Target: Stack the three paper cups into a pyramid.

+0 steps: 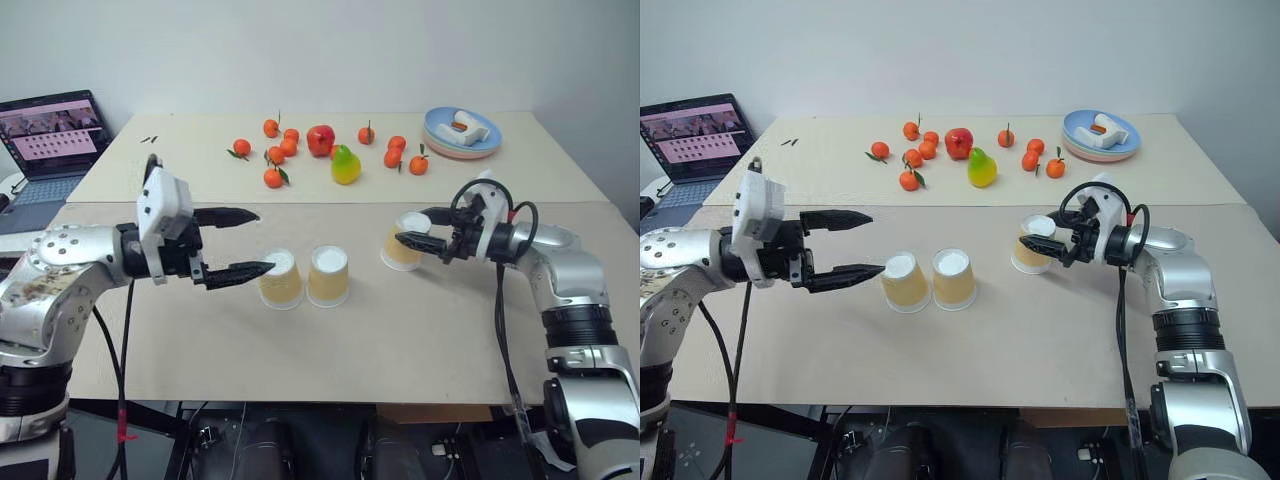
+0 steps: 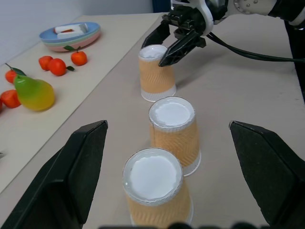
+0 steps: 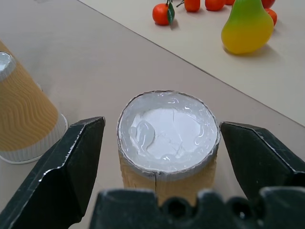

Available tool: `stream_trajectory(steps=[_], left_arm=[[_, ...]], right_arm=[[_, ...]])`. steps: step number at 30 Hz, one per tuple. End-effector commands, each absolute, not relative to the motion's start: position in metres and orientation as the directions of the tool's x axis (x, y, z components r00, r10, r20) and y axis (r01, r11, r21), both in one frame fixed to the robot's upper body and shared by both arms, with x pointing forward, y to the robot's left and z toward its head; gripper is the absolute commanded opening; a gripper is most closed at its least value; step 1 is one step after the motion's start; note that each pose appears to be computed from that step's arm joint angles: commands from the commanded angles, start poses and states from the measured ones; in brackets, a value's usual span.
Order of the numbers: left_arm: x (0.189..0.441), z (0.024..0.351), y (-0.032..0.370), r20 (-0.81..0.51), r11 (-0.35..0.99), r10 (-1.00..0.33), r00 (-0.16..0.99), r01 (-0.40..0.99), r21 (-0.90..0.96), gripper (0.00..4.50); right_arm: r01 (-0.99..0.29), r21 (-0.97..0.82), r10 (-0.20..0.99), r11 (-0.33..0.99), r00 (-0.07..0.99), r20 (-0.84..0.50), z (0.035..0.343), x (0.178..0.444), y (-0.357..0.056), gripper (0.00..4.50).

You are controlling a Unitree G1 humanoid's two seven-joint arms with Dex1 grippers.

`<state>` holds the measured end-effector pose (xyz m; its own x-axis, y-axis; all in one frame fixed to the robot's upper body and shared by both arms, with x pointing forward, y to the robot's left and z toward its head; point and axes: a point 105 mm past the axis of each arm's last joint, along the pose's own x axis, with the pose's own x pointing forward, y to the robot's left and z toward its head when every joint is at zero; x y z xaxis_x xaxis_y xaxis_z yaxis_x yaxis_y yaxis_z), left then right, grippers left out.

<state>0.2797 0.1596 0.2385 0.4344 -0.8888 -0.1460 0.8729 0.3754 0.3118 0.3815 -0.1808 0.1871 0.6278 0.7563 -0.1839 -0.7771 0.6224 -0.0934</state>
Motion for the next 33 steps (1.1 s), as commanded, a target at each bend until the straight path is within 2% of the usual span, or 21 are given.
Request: stream_trajectory(steps=[1, 7, 23, 25, 26, 28, 30, 33], left_arm=[[0.279, 0.233, 0.175, -0.131, 0.422, -0.863, 0.489, 0.838, 0.346, 4.36], [0.269, 0.221, 0.177, -0.161, 0.418, -0.860, 0.483, 0.850, 0.321, 4.36], [0.256, 0.215, 0.182, -0.215, 0.394, -0.856, 0.471, 0.862, 0.318, 4.36], [0.255, 0.214, 0.183, -0.220, 0.394, -0.854, 0.472, 0.862, 0.318, 4.50], [0.255, 0.213, 0.183, -0.222, 0.395, -0.852, 0.473, 0.861, 0.320, 4.50], [0.255, 0.211, 0.183, -0.223, 0.394, -0.852, 0.474, 0.861, 0.322, 4.50], [0.255, 0.211, 0.183, -0.222, 0.394, -0.852, 0.474, 0.860, 0.323, 4.50], [0.255, 0.211, 0.183, -0.218, 0.395, -0.853, 0.474, 0.860, 0.324, 4.50]], right_arm=[[-0.771, -0.125, 0.758, 0.625, 0.637, -0.142, 0.198, 0.382, -0.182, 4.50], [-0.772, -0.118, 0.760, 0.625, 0.636, -0.136, 0.196, 0.384, -0.179, 4.50], [-0.775, -0.109, 0.764, 0.622, 0.632, -0.129, 0.193, 0.386, -0.177, 4.50], [-0.776, -0.113, 0.766, 0.621, 0.631, -0.124, 0.195, 0.386, -0.176, 4.00], [-0.776, -0.115, 0.766, 0.620, 0.631, -0.123, 0.196, 0.386, -0.175, 3.91], [-0.778, -0.117, 0.769, 0.618, 0.629, -0.118, 0.198, 0.386, -0.174, 3.21], [-0.774, -0.116, 0.768, 0.622, 0.632, -0.101, 0.201, 0.387, -0.174, 2.77], [-0.772, -0.117, 0.766, 0.625, 0.636, -0.097, 0.203, 0.387, -0.174, 2.73]])
